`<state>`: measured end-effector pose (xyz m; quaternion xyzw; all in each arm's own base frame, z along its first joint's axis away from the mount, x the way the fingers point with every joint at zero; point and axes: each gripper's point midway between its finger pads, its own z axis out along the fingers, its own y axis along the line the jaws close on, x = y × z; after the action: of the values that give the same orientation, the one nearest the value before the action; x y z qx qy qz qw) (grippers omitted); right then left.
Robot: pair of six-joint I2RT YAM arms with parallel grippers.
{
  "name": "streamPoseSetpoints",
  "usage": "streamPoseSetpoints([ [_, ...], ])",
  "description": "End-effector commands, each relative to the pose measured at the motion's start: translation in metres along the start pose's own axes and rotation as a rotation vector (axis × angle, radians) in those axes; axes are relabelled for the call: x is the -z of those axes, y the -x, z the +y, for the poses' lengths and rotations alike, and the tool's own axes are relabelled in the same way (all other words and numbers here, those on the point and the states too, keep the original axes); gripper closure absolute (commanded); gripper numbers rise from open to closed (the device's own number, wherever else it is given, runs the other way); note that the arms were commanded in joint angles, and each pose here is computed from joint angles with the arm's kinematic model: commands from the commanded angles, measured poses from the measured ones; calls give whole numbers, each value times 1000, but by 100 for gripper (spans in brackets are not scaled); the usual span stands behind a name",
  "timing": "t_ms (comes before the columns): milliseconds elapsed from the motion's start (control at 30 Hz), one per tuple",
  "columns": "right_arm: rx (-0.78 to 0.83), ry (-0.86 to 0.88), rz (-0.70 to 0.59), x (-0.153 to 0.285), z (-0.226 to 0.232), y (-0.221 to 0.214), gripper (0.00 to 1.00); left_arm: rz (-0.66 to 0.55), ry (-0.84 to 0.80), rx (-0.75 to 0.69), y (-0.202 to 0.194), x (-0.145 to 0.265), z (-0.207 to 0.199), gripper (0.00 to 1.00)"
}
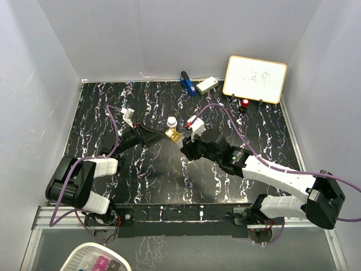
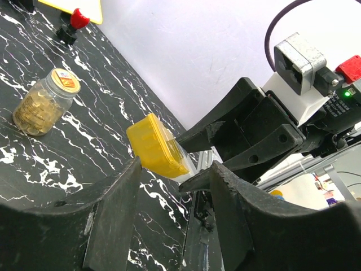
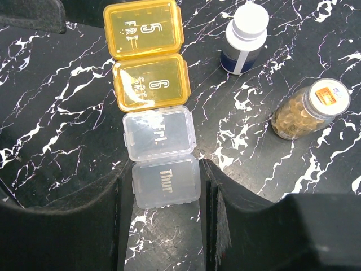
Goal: Sort the pills into containers
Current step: Open the pill container at the center of the board.
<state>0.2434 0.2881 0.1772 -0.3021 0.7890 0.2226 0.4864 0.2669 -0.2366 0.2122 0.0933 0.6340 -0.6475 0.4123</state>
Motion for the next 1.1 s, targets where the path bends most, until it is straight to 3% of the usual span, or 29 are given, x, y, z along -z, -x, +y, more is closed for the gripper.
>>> streamPoseSetpoints([
  [0,10,32,-126,2,12,46,100,9,1,-138,11,-9,-15,50],
  [233,23,49,-143,1,21,55,100,25,129,-170,9,-7,1,48],
  [367,32,57,-150,2,27,59,100,18,152,-176,9,-5,3,41],
  [600,39,56,-153,2,29,60,100,3,139,-167,10,-6,0,44],
  [633,38,53,-152,1,28,60,100,2,130,-168,11,-6,-2,47],
  [767,39,42,-151,-1,27,58,100,8,114,-164,12,-8,-6,80],
  [833,37,31,-157,-1,25,59,100,13,107,-163,13,-9,-8,89],
  [933,36,11,-163,-3,22,58,100,17,89,-156,13,-10,-12,97],
  [1067,33,-15,-168,-8,18,58,100,18,87,-142,14,-11,-14,100],
])
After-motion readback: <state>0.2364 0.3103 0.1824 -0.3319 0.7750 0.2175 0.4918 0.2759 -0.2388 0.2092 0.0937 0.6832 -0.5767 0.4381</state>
